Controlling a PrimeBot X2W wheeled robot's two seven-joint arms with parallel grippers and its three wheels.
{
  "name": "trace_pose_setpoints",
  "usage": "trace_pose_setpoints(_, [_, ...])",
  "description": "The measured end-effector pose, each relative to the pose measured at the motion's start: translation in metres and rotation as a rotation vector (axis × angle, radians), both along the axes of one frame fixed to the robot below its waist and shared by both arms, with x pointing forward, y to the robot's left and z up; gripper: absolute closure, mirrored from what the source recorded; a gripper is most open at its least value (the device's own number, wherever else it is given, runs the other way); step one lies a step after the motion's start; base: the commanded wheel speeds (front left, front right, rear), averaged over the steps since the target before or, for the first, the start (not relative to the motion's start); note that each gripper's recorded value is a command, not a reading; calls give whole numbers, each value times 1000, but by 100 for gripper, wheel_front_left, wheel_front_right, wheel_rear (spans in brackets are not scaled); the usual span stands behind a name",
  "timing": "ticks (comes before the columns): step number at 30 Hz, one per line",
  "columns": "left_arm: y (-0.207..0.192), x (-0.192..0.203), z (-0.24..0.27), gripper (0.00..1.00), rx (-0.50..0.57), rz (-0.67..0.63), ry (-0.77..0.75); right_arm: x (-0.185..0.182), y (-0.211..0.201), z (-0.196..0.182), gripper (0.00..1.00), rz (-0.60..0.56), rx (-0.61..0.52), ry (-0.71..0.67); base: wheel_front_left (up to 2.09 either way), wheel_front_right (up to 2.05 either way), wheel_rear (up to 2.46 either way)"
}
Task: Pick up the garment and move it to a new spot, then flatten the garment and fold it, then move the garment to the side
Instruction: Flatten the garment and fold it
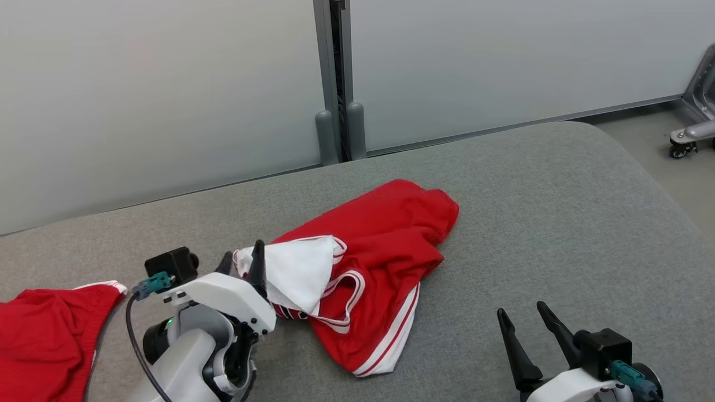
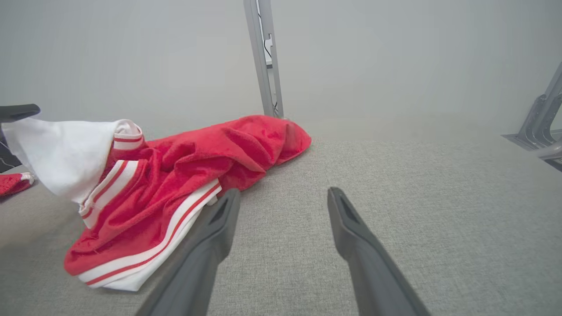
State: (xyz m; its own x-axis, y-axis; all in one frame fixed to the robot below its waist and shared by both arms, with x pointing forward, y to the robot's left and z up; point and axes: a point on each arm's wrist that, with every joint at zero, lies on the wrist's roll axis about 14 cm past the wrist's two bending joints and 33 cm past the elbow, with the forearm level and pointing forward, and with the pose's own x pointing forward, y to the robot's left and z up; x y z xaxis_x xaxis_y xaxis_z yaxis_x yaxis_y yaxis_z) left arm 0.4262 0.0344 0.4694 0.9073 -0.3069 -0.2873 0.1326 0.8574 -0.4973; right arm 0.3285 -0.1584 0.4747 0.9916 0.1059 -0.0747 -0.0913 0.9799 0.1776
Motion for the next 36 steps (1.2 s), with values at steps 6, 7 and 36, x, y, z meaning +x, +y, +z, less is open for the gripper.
trace_pose_setpoints(6, [37, 5, -9, 0, 66, 120, -27, 4, 6, -1, 0, 19, -1, 3, 0, 0, 0])
trace_pose_setpoints(7, [26, 0, -10, 0, 49, 61, -26, 4, 6, -1, 0, 20, -3, 4, 0, 0, 0])
trace_pose_setpoints(36, [-75, -80, -48, 100, 45, -332, 218, -7, -14, 0, 0, -43, -16, 9, 0, 0, 0])
